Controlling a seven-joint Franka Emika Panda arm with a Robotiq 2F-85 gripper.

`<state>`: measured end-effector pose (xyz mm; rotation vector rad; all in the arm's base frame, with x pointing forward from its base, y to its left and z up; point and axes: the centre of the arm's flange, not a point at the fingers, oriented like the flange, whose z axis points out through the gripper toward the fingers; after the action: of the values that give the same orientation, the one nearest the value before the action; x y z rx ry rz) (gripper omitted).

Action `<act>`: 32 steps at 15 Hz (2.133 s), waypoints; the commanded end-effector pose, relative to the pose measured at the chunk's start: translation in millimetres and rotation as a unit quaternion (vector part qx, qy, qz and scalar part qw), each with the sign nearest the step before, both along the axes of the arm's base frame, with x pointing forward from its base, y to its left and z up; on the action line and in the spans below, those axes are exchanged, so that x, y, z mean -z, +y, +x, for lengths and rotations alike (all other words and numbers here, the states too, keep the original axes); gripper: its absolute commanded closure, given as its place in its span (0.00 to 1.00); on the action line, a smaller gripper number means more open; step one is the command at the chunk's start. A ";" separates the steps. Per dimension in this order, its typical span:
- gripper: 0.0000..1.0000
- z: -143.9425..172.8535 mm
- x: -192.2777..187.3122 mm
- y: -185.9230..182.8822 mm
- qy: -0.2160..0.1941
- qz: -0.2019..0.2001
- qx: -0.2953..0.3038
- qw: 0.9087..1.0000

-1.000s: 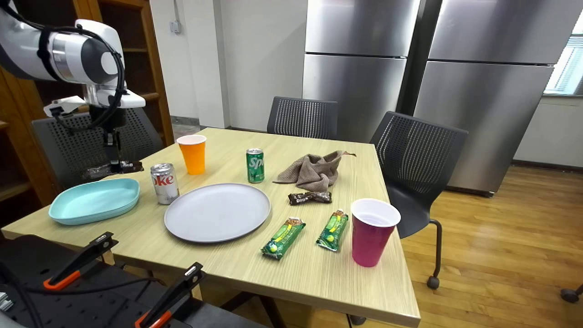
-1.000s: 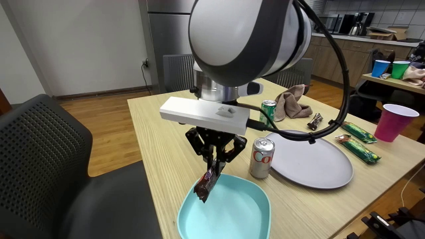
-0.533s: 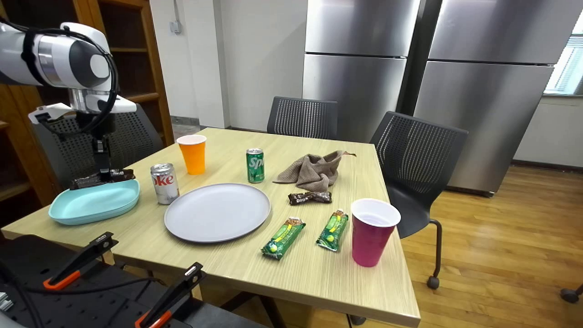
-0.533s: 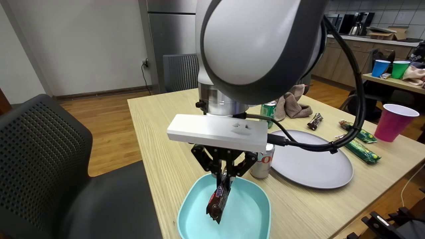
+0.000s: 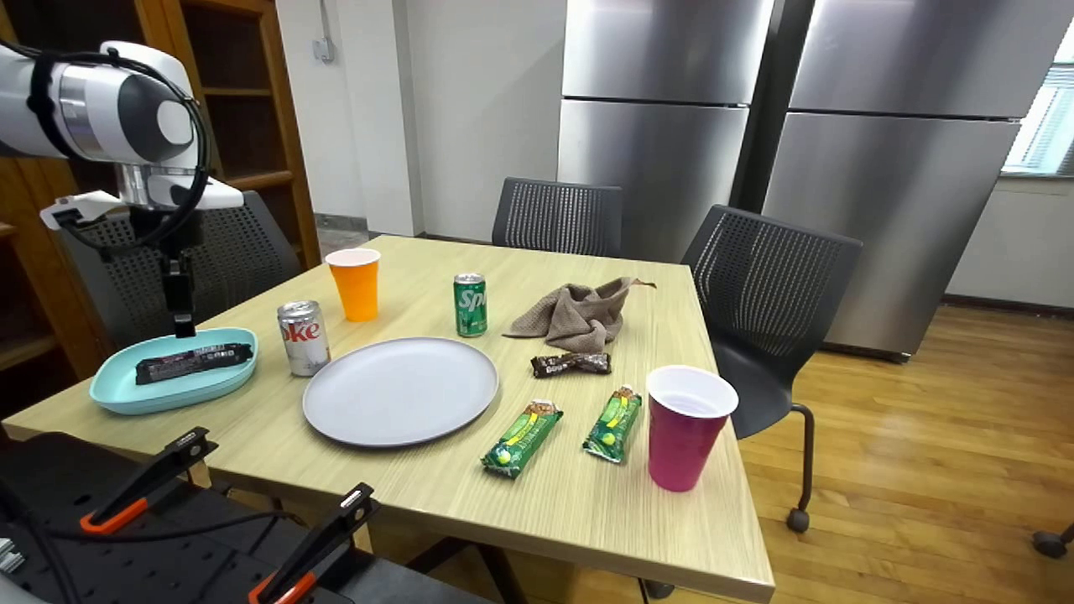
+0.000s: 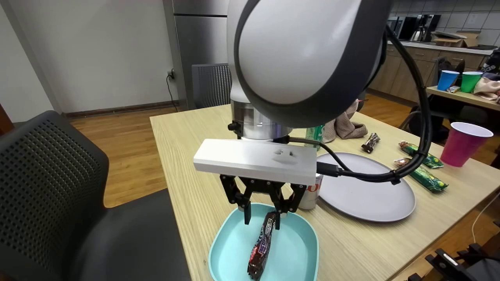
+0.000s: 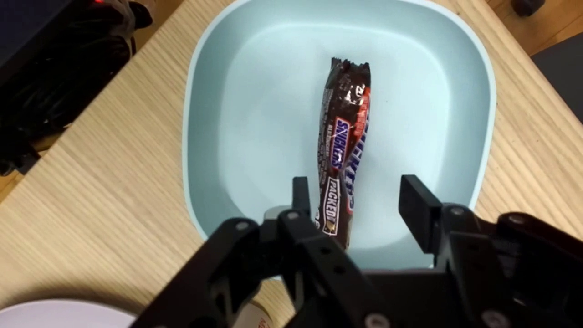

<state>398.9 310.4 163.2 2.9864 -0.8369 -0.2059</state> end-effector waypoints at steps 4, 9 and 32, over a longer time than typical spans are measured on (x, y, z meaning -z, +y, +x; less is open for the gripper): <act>0.00 18.2 -38.1 -9.1 -0.002 0.007 0.011 1.000; 0.00 48.3 -84.6 -30.4 -0.015 0.020 0.058 0.998; 0.00 184.7 -83.3 -101.7 -0.093 0.028 0.192 0.977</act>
<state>568.6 202.3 254.7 2.9246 -1.4047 0.0107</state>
